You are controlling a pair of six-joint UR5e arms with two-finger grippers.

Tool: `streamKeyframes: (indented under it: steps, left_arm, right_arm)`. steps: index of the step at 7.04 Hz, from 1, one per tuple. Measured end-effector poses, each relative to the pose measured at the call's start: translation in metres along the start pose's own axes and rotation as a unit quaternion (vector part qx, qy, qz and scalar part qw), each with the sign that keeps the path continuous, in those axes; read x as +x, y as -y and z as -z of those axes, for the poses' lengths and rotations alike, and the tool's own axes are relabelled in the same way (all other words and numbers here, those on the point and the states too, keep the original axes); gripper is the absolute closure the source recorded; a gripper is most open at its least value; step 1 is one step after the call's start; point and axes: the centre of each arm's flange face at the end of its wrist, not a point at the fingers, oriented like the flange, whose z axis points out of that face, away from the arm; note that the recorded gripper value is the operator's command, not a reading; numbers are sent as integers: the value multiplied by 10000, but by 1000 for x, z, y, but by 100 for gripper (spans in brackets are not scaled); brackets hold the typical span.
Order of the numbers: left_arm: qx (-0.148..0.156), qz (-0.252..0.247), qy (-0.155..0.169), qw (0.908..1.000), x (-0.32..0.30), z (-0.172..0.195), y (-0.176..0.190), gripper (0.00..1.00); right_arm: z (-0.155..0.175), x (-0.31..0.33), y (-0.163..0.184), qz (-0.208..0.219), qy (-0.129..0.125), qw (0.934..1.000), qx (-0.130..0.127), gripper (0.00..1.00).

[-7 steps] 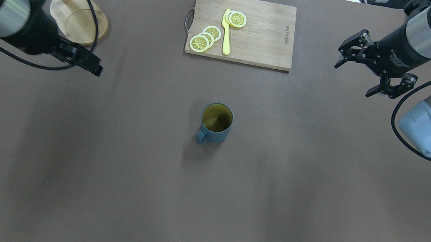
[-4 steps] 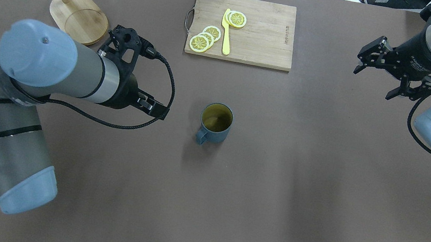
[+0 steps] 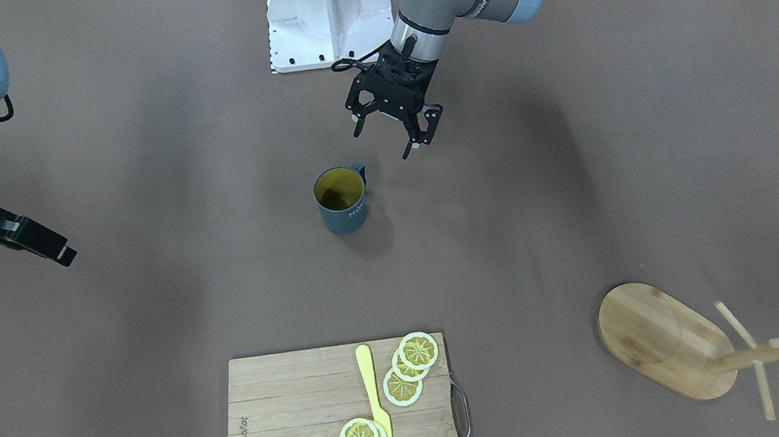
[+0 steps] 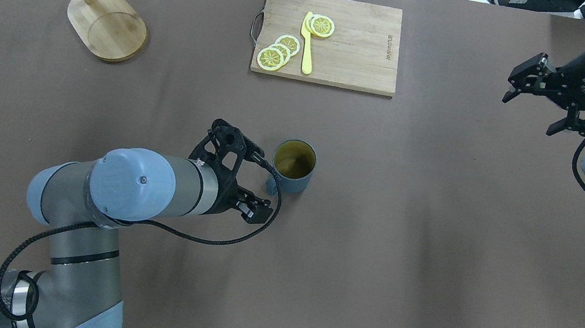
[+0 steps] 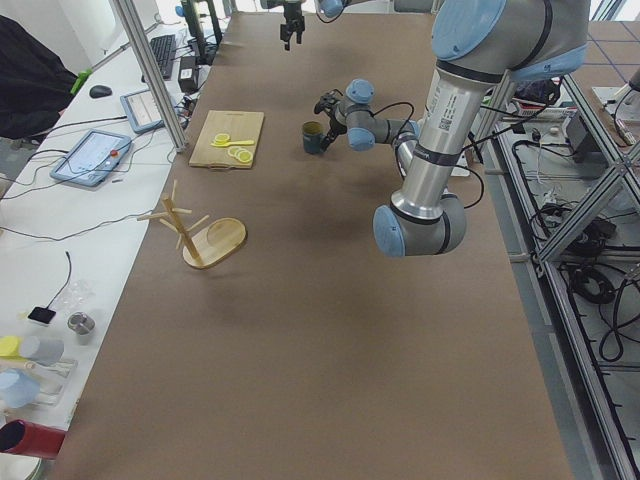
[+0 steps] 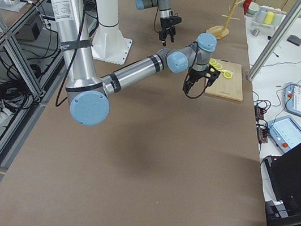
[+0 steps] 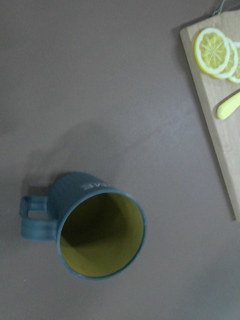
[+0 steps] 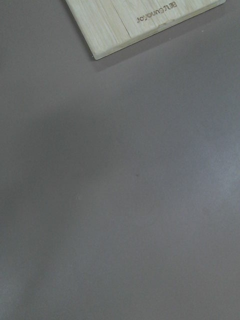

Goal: Hang cup on storage rack
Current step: 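Reach the left gripper toward the teal mug's handle, then close the left gripper on the teal mug's handle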

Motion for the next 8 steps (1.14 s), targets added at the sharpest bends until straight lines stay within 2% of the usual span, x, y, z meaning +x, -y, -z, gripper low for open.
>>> streamKeyframes:
  steps: [4,8]
  left_arm:
    - [188,-60,38,9998,16,-41,-6,19]
    - [247,-58,7,9997,11,-56,-9,41]
  right_arm:
    - [0,2,2,-16,0,10000,9,0]
    - [0,2,2,-19,3,10000,10,0]
